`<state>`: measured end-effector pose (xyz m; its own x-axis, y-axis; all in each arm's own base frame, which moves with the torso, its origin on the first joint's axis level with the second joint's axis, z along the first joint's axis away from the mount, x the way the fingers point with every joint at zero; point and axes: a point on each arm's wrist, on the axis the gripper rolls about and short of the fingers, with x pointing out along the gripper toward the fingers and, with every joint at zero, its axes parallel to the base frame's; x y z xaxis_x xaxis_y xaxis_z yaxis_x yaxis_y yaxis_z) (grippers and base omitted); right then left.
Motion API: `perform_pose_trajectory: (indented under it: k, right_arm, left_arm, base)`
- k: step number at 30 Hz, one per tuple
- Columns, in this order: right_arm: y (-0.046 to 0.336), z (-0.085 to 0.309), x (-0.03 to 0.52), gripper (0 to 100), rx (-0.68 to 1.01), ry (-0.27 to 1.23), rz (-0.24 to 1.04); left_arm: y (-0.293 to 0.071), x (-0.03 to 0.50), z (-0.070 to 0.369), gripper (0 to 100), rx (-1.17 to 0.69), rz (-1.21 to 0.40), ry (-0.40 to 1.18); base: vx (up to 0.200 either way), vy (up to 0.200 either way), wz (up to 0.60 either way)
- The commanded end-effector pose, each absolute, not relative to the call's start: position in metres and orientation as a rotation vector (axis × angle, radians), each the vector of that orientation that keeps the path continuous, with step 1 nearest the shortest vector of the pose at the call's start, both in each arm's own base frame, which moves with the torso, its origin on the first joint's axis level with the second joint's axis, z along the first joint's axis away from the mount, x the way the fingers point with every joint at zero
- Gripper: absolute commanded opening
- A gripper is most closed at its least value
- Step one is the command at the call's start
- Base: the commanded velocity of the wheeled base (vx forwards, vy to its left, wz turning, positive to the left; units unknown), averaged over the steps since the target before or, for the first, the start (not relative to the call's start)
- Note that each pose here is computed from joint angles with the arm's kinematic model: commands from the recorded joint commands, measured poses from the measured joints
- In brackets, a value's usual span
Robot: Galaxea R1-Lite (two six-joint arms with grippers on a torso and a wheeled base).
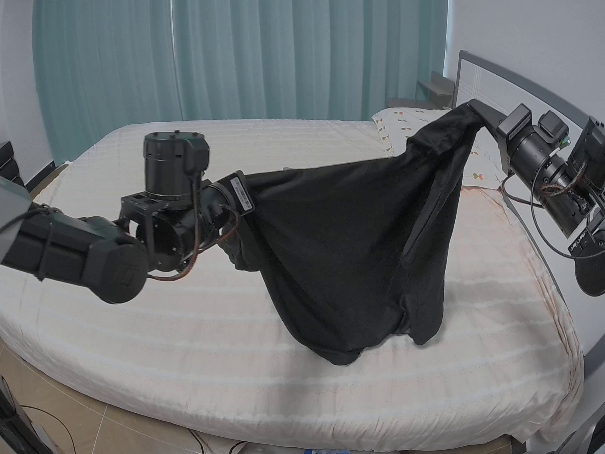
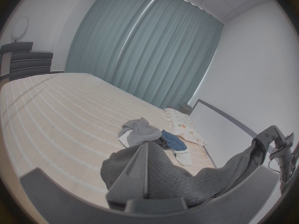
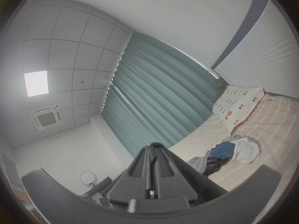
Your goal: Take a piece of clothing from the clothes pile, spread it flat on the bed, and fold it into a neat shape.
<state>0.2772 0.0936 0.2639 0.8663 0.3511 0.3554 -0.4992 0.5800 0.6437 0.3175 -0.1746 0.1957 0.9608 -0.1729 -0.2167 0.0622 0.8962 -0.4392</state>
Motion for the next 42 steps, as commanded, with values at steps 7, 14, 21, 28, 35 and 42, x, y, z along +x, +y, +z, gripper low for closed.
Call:
perform_pose_trajectory:
  k: [7, 14, 21, 28, 35, 42]
  right_arm:
    - [0.076, 0.170, 0.266, 0, 0.849, 0.113, 0.333]
    - [0.077, 0.137, 0.275, 0, 0.917, 0.241, 0.270]
    - [0.081, 0.125, 0.279, 0, 0.912, 0.285, 0.256]
    - [0.082, 0.124, 0.278, 0, 0.911, 0.287, 0.255]
    - [0.083, 0.125, 0.278, 0, 0.911, 0.288, 0.260]
    - [0.088, 0.125, 0.276, 0, 0.907, 0.279, 0.250]
  left_arm:
    - [-0.143, 0.272, 0.156, 0, -0.544, -0.148, 0.338]
    - [-0.143, 0.270, 0.122, 0, -0.674, -0.158, 0.383]
    - [-0.143, 0.262, 0.102, 0, -0.674, -0.191, 0.447]
    - [-0.144, 0.265, 0.094, 0, -0.677, -0.192, 0.466]
    - [-0.142, 0.270, 0.093, 0, -0.713, -0.166, 0.461]
    - [-0.129, 0.280, 0.099, 0, -0.749, -0.128, 0.425]
  base:
    - [0.000, 0.000, 0.00]
    - [0.000, 0.000, 0.00]
    - [0.000, 0.000, 0.00]
    - [-0.171, 0.000, 0.00]
    - [0.000, 0.000, 0.00]
    - [0.000, 0.086, 0.00]
